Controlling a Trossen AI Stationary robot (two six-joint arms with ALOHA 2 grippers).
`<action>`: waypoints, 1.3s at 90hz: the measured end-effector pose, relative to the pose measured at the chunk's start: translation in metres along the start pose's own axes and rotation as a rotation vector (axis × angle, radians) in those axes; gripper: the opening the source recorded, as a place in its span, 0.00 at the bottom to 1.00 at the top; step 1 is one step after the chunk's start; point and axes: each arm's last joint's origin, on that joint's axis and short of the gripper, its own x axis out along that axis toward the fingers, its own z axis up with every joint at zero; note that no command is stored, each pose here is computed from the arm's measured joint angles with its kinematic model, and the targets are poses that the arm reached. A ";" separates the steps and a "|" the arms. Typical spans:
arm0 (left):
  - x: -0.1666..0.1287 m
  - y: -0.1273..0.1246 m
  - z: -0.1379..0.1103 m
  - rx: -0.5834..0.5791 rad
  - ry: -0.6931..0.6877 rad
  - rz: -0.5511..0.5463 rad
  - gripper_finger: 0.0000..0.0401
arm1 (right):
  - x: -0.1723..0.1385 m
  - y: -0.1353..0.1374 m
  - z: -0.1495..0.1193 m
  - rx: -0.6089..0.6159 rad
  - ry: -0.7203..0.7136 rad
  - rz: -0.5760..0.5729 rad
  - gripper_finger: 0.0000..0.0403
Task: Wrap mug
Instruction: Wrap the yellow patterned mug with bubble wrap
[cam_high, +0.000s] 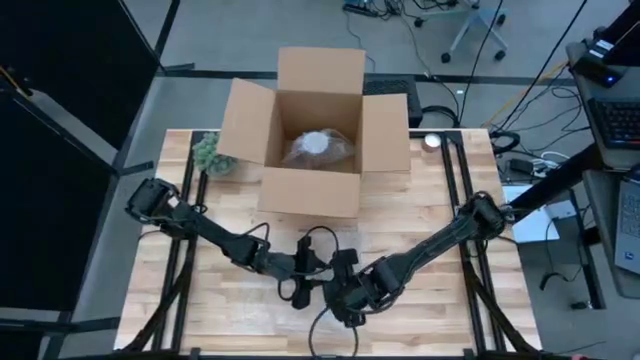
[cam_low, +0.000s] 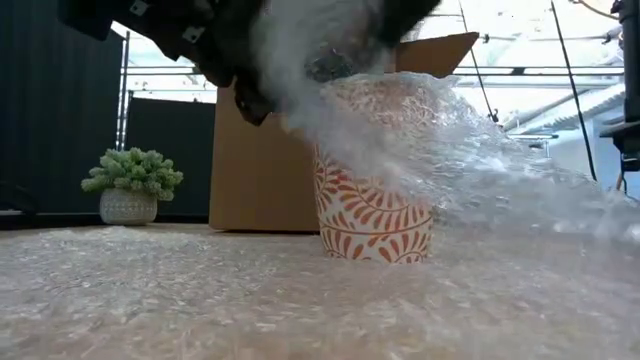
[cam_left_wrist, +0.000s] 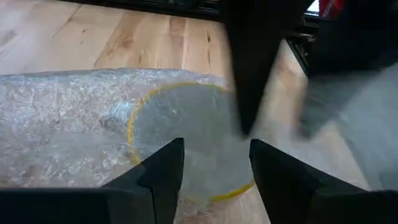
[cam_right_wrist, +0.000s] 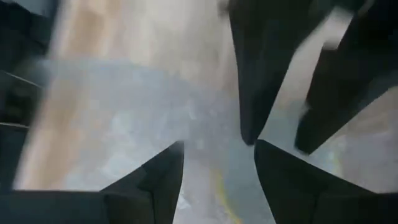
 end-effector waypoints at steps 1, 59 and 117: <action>0.000 0.000 0.000 0.002 0.001 -0.001 0.43 | 0.002 0.000 -0.001 0.001 0.005 -0.002 0.45; 0.007 0.004 -0.003 -0.015 -0.015 0.026 0.43 | 0.022 0.004 0.005 -0.023 0.052 -0.012 0.45; 0.008 0.004 -0.005 -0.015 -0.014 0.025 0.43 | -0.054 0.018 0.026 -0.021 0.018 0.016 0.45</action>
